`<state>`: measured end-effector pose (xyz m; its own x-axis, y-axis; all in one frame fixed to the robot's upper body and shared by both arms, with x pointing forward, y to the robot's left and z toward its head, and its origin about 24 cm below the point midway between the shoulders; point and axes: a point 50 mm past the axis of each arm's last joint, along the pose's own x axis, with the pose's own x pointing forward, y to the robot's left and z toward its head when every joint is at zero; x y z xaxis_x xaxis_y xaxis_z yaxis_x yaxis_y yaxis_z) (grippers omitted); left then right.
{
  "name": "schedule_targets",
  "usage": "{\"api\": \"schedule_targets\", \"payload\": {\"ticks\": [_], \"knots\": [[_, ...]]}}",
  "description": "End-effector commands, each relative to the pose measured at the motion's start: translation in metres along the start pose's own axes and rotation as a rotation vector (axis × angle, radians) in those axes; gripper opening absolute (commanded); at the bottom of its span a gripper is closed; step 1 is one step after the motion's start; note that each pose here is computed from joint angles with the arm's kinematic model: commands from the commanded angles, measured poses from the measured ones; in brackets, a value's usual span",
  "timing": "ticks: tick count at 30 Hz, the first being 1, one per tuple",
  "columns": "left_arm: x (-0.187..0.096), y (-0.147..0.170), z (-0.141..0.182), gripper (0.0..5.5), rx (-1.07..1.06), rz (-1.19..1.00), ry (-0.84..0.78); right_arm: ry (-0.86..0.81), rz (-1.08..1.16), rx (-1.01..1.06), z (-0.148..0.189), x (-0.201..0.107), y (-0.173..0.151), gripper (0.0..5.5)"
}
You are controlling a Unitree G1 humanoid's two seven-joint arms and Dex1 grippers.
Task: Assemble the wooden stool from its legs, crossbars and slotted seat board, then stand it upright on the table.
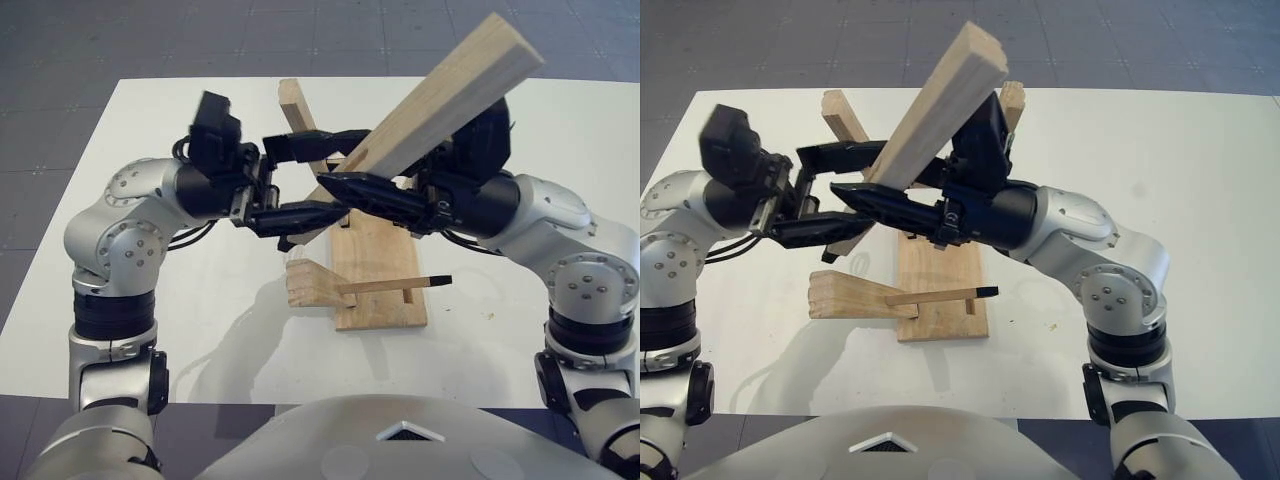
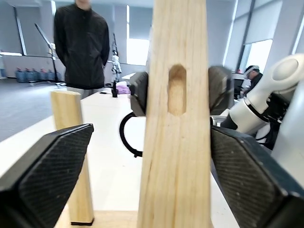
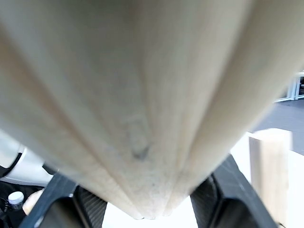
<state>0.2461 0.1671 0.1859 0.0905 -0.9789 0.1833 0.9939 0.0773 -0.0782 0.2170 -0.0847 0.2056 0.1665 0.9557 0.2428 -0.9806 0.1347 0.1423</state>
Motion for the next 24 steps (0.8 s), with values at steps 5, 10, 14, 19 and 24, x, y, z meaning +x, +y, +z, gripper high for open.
{"api": "schedule_targets", "payload": {"ticks": [5,10,14,19,24], "knots": [[-0.039,-0.001,0.011,4.37,0.074,0.164,-0.004,0.028,-0.063,-0.030,0.005,-0.032,-0.008,2.06],[-0.059,-0.009,0.011,4.37,0.082,0.208,0.007,0.047,-0.147,-0.057,0.008,-0.055,-0.014,2.06],[-0.070,-0.016,0.004,4.37,0.078,0.230,0.043,0.068,-0.211,-0.085,0.009,-0.071,-0.017,2.06],[-0.087,-0.023,-0.006,4.37,0.082,0.266,0.113,0.080,-0.229,-0.123,0.014,-0.087,-0.014,2.06],[-0.105,-0.033,-0.020,4.37,0.104,0.262,0.193,0.125,-0.245,-0.144,0.014,-0.111,-0.012,2.06]]}}
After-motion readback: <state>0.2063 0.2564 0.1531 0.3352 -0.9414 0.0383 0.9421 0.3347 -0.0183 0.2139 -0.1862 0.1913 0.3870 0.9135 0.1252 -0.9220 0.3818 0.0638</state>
